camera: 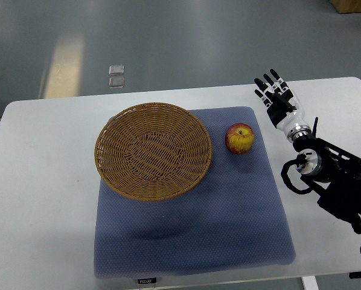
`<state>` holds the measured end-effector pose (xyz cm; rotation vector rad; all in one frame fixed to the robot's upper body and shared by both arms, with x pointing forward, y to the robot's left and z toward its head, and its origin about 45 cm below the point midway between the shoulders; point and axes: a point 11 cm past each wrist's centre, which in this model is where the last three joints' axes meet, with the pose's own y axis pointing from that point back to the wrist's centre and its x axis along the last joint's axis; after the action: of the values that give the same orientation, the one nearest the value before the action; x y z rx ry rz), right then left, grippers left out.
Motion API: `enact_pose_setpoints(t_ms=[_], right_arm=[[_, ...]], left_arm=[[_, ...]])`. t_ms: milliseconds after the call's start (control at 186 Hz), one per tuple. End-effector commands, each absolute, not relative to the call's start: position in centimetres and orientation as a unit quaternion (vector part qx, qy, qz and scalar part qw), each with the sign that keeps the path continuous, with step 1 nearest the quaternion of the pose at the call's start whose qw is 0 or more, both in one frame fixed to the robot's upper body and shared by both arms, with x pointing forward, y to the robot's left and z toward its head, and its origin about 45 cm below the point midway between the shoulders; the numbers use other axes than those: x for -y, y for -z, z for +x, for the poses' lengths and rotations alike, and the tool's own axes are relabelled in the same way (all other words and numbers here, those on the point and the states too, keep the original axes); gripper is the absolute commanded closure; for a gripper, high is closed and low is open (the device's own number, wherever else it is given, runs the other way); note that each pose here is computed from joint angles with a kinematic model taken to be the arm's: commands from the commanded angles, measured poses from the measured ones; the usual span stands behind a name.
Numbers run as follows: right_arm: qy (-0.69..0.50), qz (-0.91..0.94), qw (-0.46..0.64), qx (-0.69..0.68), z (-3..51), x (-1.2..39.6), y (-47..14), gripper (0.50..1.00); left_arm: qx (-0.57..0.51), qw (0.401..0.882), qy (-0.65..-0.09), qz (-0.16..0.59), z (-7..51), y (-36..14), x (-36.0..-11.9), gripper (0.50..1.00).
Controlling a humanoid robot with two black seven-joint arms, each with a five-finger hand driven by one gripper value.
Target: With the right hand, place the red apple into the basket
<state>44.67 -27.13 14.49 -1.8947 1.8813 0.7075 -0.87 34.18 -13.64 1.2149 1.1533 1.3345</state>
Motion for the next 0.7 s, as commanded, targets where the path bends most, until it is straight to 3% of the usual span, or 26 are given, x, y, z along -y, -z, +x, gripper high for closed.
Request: enact_pose_setpoints(t_ms=[0, 695], right_arm=[[-0.250, -0.673, 0.189, -0.670, 44.7, 27.2, -14.6, 0.576], [-0.204, -0.689, 0.168, -0.675, 45.6, 29.7, -16.7, 0.576]], left_arm=[[-0.473, 0.480, -0.546, 0.497, -0.9, 13.7, -34.1, 0.500], [-0.473, 0.479, -0.547, 0.499, -1.0, 13.6, -34.2, 0.500]])
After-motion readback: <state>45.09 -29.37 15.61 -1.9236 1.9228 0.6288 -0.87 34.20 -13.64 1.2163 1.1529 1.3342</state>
